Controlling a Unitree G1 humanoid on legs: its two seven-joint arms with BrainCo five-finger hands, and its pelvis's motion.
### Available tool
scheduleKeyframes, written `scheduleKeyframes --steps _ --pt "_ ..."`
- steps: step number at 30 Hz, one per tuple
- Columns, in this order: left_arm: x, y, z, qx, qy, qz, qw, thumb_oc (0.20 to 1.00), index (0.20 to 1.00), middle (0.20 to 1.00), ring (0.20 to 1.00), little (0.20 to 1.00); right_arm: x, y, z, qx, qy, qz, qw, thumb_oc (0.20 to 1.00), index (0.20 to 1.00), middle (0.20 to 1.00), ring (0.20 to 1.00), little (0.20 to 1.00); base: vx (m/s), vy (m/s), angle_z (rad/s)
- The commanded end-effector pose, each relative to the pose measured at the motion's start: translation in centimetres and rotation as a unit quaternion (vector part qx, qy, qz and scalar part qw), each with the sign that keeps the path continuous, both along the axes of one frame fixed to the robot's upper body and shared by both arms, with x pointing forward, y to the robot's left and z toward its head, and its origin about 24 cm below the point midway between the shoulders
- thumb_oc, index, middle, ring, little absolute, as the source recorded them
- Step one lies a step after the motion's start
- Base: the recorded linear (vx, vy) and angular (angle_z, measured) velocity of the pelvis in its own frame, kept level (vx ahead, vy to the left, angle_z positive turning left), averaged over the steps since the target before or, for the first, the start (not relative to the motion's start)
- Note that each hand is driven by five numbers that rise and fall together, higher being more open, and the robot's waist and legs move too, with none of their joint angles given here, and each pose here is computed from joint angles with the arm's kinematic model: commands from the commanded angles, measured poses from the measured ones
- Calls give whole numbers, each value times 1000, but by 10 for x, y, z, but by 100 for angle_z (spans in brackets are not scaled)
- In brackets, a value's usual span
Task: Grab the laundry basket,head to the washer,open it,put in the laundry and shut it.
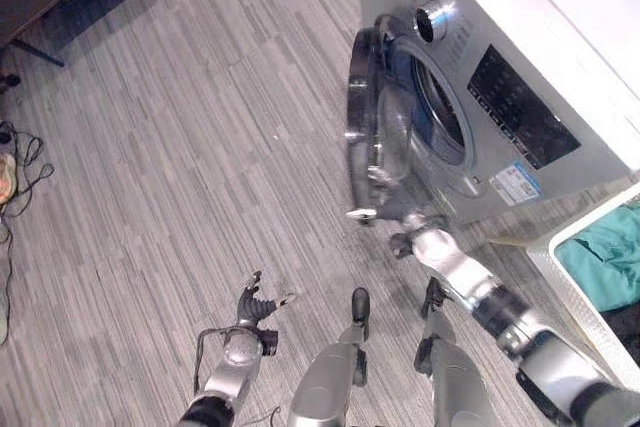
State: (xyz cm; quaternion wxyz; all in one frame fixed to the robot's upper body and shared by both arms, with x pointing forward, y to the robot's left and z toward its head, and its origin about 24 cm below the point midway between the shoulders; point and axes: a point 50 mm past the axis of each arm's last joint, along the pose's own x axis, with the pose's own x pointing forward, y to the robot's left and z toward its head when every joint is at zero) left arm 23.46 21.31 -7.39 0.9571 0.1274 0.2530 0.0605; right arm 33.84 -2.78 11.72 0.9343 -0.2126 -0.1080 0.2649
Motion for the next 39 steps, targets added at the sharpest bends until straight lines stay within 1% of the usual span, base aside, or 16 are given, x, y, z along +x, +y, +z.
scheduleKeyframes --steps 1,3,7,10,12,16,17,18,19,21,24,25,28,30,35,39 --pt "5 16 10 20 -23 9 1000 1000 1000 1000 1000 1000 -48 92 83 128 -118 199 965 1000 1000 1000 1000 1000 17 -40 37" --pt "7 17 13 18 -30 8 999 1000 1000 1000 1000 1000 -51 94 83 135 -112 207 963 1000 1000 1000 1000 1000 31 -39 38" --pt "10 19 22 15 -53 5 998 1000 1000 1000 1000 1000 -37 77 70 120 -99 164 974 1000 1000 1000 1000 1000 22 -16 34" --pt "13 19 29 19 -66 -5 998 1000 1000 1000 1000 1000 -21 51 61 89 -98 115 985 1000 1000 1000 1000 1000 1 4 1" --pt "21 13 40 30 -93 -27 995 1000 1000 1000 1000 1000 -14 19 51 44 -117 68 990 1000 1000 1000 1000 1000 -37 50 -4" --pt "37 -1 61 47 -137 -57 988 1000 1000 1000 1000 1000 -24 -14 23 2 -114 35 993 1000 1000 1000 1000 1000 -27 31 -33" --pt "37 -1 61 47 -137 -57 988 1000 1000 1000 1000 1000 -24 -15 23 2 -114 35 993 1000 1000 1000 1000 1000 -44 38 -37" --pt "47 -8 74 50 -165 -64 983 1000 1000 1000 1000 1000 -32 -36 3 -4 -92 8 996 1000 1000 1000 1000 1000 -25 33 -36" --pt "47 -8 74 50 -165 -64 983 1000 1000 1000 1000 1000 -32 -36 3 -4 -92 8 996 1000 1000 1000 1000 1000 -46 43 -42" --pt "66 -13 97 67 -209 -68 973 1000 1000 1000 1000 1000 -42 -66 -21 -7 -57 -37 998 1000 1000 1000 1000 1000 -34 31 -39" --pt "78 -12 112 79 -232 -61 967 1000 1000 1000 1000 1000 -48 -83 -33 -8 -39 -66 997 1000 1000 1000 1000 1000 -21 29 -44" --pt "91 -3 130 105 -256 -41 960 1000 1000 1000 1000 1000 -52 -100 -43 -5 -20 -95 995 1000 1000 1000 1000 1000 -24 28 -57" --pt "100 13 145 134 -268 -14 954 1000 1000 1000 1000 1000 -57 -115 -49 -6 -10 -121 993 1000 1000 1000 1000 1000 -12 28 -41" --pt "107 45 162 176 -265 34 947 1000 1000 1000 1000 1000 -63 -138 -54 0 1 -156 988 1000 1000 1000 1000 1000 96 60 -43" --pt "101 105 169 217 -220 136 941 1000 1000 1000 1000 1000 -68 -164 -48 8 -12 -196 981 1000 1000 1000 1000 1000 38 50 -26" --pt "85 136 165 230 -191 197 934 1000 1000 1000 1000 1000 -75 -175 -46 19 -15 -211 977 1000 1000 1000 1000 1000 40 26 -14"
